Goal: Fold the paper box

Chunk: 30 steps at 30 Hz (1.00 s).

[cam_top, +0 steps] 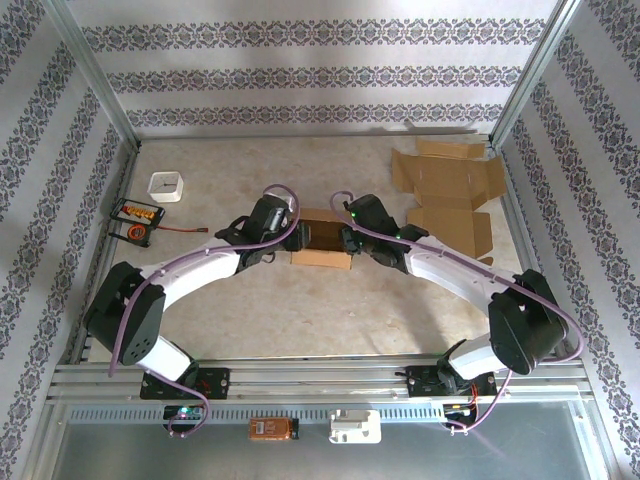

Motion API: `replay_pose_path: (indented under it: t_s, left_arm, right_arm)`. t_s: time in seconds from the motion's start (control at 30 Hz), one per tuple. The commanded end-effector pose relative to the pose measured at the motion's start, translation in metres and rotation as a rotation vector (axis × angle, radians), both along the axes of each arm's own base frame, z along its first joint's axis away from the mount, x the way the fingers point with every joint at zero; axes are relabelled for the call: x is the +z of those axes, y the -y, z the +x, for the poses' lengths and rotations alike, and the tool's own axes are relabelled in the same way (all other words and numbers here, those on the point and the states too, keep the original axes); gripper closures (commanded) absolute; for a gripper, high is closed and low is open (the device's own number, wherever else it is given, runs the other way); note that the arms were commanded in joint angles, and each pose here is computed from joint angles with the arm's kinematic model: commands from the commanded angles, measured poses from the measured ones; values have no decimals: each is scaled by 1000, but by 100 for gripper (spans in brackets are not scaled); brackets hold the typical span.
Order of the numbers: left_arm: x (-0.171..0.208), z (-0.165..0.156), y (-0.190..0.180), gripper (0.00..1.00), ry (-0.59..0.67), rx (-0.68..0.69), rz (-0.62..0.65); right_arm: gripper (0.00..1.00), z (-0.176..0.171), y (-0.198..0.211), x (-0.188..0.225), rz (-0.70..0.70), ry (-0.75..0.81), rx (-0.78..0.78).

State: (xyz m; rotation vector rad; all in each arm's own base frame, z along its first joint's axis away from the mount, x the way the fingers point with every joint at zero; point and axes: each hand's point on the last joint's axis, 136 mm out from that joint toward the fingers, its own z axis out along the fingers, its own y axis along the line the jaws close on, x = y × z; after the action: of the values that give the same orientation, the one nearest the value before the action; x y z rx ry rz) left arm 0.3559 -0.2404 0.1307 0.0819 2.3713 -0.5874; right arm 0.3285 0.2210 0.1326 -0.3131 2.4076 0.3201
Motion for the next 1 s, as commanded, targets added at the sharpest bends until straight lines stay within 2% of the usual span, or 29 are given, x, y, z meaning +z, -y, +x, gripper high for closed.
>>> replay_pose_path:
  t_s: [0.0,0.23,0.37,0.5,0.7,0.83,0.97]
  left_arm:
    - [20,-9,3,56,25,-12,-32]
    - [21,-21,1,45,21,-10,-38]
    - [16,-25,0,42,21,-3,-36]
    - [19,-32,4,39,27,-21,-43]
    - [42,-50,7,30,88,-49,-40]
    - [68,-61,-2,29,150,-44,-43]
    - [113,-66,-9,29,253,-38,-82]
  right_arm:
    - [63,-9,-3,15,46,16,8]
    - [51,-20,1,26,74,30,3]
    - [47,-24,4,27,78,33,-2]
    - [39,-33,1,26,100,12,17]
    - [20,-51,-3,45,165,9,39]
    - [18,-62,3,70,226,42,33]
    - [16,-71,5,108,315,120,54]
